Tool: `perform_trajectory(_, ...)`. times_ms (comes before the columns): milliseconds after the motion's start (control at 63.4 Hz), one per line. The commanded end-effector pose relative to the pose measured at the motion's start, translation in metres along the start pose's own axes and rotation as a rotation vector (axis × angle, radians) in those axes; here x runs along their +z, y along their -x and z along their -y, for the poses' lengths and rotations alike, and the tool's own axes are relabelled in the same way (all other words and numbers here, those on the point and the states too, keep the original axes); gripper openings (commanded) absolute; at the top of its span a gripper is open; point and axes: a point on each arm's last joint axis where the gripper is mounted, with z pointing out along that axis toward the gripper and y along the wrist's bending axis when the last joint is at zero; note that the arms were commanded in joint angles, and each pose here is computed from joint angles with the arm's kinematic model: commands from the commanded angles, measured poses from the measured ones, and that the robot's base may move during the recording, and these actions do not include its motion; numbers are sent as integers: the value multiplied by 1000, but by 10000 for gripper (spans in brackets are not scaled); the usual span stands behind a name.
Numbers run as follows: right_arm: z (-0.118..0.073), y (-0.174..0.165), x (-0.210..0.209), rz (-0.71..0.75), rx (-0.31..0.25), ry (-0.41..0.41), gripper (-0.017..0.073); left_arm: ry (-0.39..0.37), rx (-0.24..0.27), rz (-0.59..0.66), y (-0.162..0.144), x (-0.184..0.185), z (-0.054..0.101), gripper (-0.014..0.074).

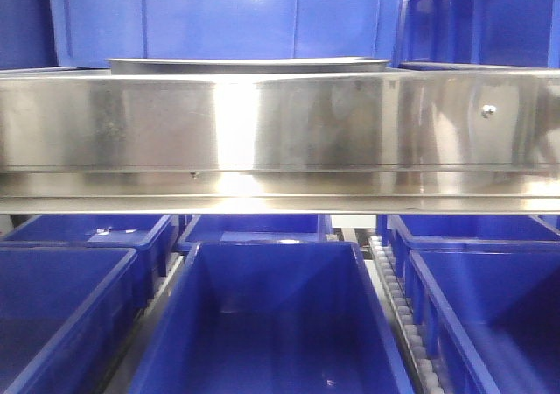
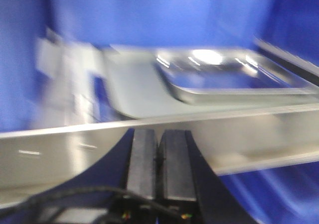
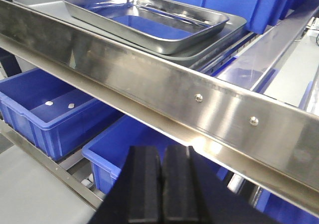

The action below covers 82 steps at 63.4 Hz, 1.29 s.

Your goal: Stack silver trays without gaps

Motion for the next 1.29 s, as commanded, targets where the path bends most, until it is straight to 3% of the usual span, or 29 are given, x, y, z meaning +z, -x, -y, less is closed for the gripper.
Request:
perform_trajectory(0, -3, 16, -2, 103, -34, 27, 50, 67, 24, 158, 2, -9, -3, -48)
perform_trajectory(394, -3, 15, -2, 102, -34, 26, 50, 250, 29, 349, -95, 6, -18, -48)
perform_trajectory(426, -3, 15, -2, 100, -34, 25, 50, 241, 24, 296, -98, 7, -17, -48)
perform_trajectory(1278, -3, 15, -2, 95, -34, 24, 50, 241, 24, 296, -98, 7, -17, -48)
